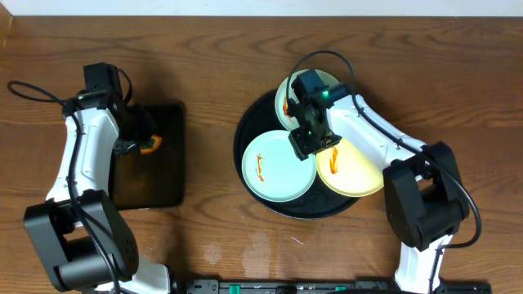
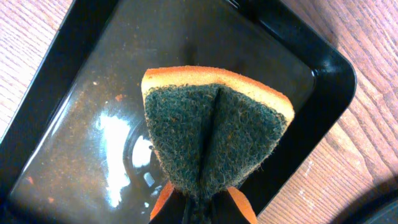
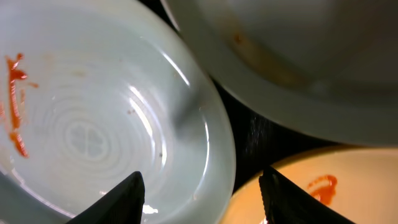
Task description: Clean dirty plates on tray and stack at the side
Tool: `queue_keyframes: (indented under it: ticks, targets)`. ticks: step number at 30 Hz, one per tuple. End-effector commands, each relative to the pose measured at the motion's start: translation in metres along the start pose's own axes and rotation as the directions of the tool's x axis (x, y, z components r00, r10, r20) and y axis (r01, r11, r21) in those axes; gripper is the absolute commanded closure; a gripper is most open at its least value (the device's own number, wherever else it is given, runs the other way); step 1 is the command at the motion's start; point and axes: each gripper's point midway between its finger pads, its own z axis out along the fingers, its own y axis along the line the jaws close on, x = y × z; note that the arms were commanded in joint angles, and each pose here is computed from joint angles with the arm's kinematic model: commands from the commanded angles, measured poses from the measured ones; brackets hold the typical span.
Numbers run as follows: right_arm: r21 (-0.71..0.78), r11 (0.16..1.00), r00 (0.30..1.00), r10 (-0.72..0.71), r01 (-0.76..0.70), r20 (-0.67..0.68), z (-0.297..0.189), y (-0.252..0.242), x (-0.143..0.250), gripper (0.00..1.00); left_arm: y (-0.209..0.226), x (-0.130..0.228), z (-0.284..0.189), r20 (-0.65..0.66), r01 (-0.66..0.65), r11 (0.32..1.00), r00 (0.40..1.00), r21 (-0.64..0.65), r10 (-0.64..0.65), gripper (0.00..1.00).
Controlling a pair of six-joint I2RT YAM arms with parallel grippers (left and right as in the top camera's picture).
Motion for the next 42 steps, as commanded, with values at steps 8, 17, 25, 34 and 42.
queue_keyframes:
  ticks: [8,17,25,34,42]
  targets:
    - [0.009,1.0,1.0,0.006,-0.006,-0.006,0.012,-0.002,0.001,0.53,-0.005,-0.006,-0.011,0.034,-0.021,1.0,0.999,0.019,0.02,0.92]
    - [0.01,1.0,1.0,0.008,-0.008,-0.021,0.018,-0.003,0.007,0.63,-0.008,-0.005,-0.011,0.025,-0.021,0.999,0.999,0.037,0.02,0.92]
    - [0.01,1.0,1.0,0.008,-0.008,-0.025,0.025,-0.004,0.011,0.73,-0.008,-0.005,-0.011,0.024,-0.022,0.999,0.999,0.039,0.021,0.92]
    - [0.01,1.0,1.0,-0.005,0.005,-0.004,0.025,-0.004,0.006,0.78,-0.012,-0.004,-0.013,0.022,-0.041,0.997,0.999,0.061,0.04,0.93]
    - [0.009,1.0,1.0,-0.007,0.007,0.016,0.025,-0.004,0.001,0.92,-0.026,-0.007,-0.021,0.034,-0.081,0.989,0.996,0.124,0.077,0.93]
